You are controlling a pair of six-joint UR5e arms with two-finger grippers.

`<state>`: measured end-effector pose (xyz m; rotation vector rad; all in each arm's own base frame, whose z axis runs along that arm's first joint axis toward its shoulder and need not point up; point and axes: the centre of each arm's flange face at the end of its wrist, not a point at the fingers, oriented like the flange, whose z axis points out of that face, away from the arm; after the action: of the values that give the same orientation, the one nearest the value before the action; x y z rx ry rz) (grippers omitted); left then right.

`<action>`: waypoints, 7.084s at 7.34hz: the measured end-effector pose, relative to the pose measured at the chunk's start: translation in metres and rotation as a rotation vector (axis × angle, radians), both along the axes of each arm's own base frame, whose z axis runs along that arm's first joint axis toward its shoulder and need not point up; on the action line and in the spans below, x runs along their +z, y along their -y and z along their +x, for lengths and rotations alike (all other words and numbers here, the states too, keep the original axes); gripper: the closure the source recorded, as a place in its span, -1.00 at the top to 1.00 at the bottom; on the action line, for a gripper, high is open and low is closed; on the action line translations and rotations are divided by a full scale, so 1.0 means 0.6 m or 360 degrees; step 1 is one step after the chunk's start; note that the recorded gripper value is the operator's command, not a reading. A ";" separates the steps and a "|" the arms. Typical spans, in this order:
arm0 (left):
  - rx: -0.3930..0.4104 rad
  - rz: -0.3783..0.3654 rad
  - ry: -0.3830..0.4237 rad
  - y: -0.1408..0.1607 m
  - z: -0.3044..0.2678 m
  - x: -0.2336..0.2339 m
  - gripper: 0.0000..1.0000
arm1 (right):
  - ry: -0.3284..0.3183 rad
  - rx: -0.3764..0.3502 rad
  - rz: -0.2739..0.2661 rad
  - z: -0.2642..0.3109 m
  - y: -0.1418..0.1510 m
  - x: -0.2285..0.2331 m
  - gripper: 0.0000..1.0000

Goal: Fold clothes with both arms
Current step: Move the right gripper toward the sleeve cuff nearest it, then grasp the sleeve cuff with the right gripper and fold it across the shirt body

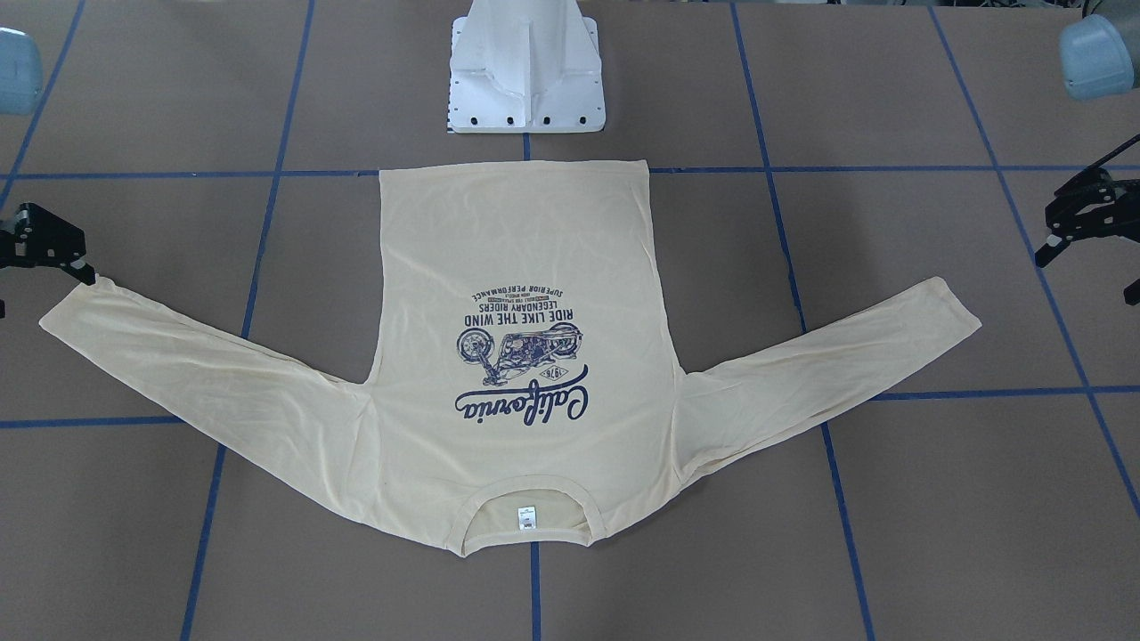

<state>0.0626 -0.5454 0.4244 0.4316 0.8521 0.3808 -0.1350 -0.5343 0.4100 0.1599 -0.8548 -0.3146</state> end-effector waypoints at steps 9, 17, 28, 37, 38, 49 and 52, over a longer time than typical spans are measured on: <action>-0.0004 -0.0079 0.0044 -0.041 -0.016 -0.002 1.00 | -0.0070 0.0321 -0.0286 0.172 -0.026 0.142 1.00; -0.0032 -0.0167 0.0030 -0.064 -0.021 0.030 1.00 | -0.0077 0.0282 -0.0373 0.144 -0.030 0.211 0.97; -0.0174 -0.0183 -0.0016 -0.034 -0.010 0.018 1.00 | 0.0027 0.0459 -0.0611 -0.032 -0.126 0.457 0.14; -0.0182 -0.0162 -0.0021 -0.040 -0.012 0.018 1.00 | 0.0201 0.0361 -0.0636 -0.050 -0.113 0.379 -1.00; -0.0182 -0.0149 -0.0028 -0.039 -0.011 0.014 1.00 | 0.0269 0.0403 -0.0632 -0.067 -0.088 0.307 -1.00; -0.0233 -0.0123 -0.0113 -0.043 0.012 -0.012 1.00 | 0.0357 0.0895 -0.0371 -0.789 0.102 -0.643 0.99; -0.0173 -0.0185 -0.0103 -0.028 0.060 0.054 1.00 | 0.0438 0.0981 -0.0292 -0.873 0.079 -0.714 1.00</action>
<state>0.0988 -0.5288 0.4569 0.3819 0.9048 0.2168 -0.6588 -0.5819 -0.0186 0.2896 -1.0542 0.3708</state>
